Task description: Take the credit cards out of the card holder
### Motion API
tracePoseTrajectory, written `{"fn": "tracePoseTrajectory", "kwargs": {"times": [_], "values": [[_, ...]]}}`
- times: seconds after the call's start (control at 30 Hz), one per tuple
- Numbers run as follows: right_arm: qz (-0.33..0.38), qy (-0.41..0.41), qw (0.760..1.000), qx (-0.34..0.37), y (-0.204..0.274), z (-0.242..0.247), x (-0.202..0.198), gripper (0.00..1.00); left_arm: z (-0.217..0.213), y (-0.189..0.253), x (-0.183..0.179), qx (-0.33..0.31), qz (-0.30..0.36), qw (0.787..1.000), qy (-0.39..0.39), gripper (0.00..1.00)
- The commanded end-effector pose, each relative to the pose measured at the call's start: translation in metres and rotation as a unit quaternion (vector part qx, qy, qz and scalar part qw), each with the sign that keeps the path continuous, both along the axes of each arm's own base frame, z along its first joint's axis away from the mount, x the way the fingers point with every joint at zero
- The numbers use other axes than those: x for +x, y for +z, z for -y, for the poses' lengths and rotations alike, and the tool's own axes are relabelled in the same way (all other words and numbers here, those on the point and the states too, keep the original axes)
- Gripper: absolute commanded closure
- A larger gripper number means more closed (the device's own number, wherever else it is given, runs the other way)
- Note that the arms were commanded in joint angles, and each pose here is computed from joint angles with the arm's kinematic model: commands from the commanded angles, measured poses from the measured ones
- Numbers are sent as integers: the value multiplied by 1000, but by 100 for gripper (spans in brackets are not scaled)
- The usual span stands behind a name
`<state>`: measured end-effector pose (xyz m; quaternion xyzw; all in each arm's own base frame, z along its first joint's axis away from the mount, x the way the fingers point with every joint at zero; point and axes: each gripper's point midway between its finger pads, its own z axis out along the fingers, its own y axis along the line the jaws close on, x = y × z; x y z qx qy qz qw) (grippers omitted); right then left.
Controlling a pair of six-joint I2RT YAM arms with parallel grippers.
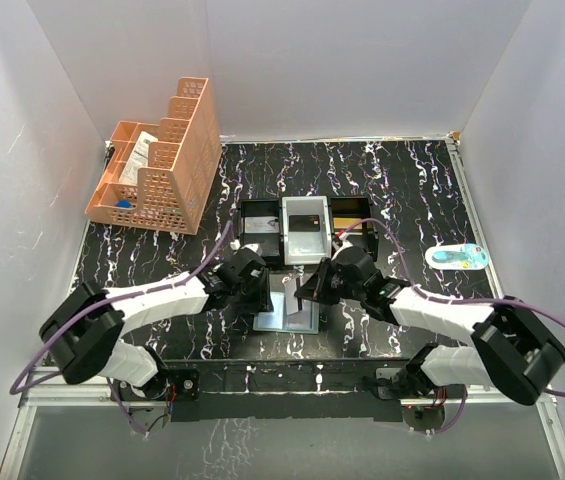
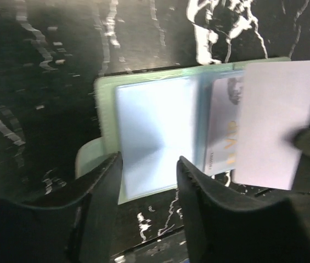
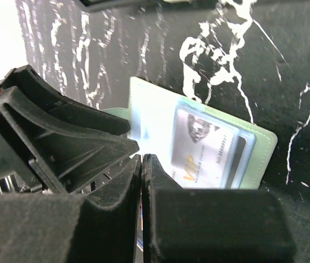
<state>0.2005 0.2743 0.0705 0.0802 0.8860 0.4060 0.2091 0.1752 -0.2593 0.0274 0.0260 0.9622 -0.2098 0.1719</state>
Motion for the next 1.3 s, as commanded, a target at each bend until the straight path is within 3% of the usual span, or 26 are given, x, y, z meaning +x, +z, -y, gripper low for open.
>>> {"fn": "tracePoseTrajectory", "kwargs": {"times": [0.0,0.17,0.33,0.5,0.73,1.0,1.27], "values": [[106,-9,994,20,50,-3,26,100,-40,28,15,66,66,995,45,53],[205,5,979,17,79,3,34,100,-63,53,26,80,117,986,85,27],[364,44,930,0,122,10,39,100,-93,63,29,101,144,976,131,1],[493,102,861,-68,148,14,45,100,-123,66,35,103,132,973,160,1],[567,193,790,-136,169,-14,70,100,-152,84,51,81,147,968,187,1],[596,260,736,-187,172,-66,113,100,-173,92,63,120,164,962,184,1],[596,332,675,-284,137,-93,152,100,-182,98,66,154,170,960,161,1]]}}
